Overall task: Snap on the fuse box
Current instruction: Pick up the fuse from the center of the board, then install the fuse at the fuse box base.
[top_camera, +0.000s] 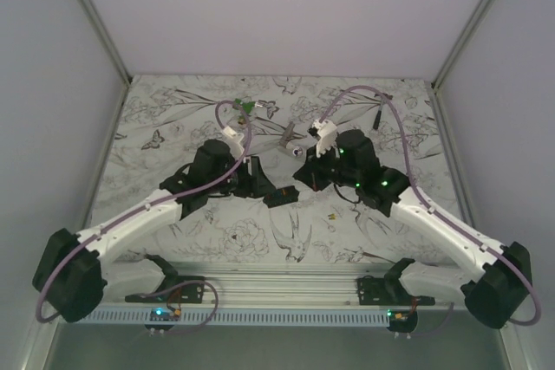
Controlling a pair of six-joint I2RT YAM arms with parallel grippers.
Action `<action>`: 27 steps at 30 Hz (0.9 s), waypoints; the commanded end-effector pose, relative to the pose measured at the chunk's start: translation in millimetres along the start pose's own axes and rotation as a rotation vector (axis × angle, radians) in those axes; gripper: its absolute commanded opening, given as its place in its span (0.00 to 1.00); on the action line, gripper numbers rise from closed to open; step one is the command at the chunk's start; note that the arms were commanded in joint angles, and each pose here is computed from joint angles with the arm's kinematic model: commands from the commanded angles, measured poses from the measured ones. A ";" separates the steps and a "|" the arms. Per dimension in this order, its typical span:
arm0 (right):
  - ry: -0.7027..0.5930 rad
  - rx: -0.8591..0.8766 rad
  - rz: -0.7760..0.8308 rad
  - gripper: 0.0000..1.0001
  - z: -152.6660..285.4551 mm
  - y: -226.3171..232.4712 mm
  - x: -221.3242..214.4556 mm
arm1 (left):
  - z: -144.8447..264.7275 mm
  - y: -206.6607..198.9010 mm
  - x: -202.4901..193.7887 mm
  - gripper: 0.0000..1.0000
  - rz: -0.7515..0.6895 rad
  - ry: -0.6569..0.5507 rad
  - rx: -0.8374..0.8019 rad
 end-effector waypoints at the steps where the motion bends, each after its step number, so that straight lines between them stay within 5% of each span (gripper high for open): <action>1: -0.006 -0.299 -0.096 0.00 -18.0 -24.7 -9.6 | -12.3 28.6 -13.1 0.59 0.151 0.067 0.147; 12: 0.131 -0.543 -0.121 0.00 -81.7 -32.9 -44.8 | -35.9 65.2 -21.2 0.66 0.263 0.206 0.338; 27: 0.169 -0.642 -0.170 0.00 -119.3 -39.2 -65.2 | -57.0 74.0 -23.1 0.65 0.331 0.264 0.354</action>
Point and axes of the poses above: each gripper's point midway between its finger pads, its own z axis back along the fingers, its own y axis along the line the jaws close on, x = y × z, the point moved 6 cm from there along z, back along the fingers, and after that the axes turned 1 degree about -z, right-handed, at the moved point
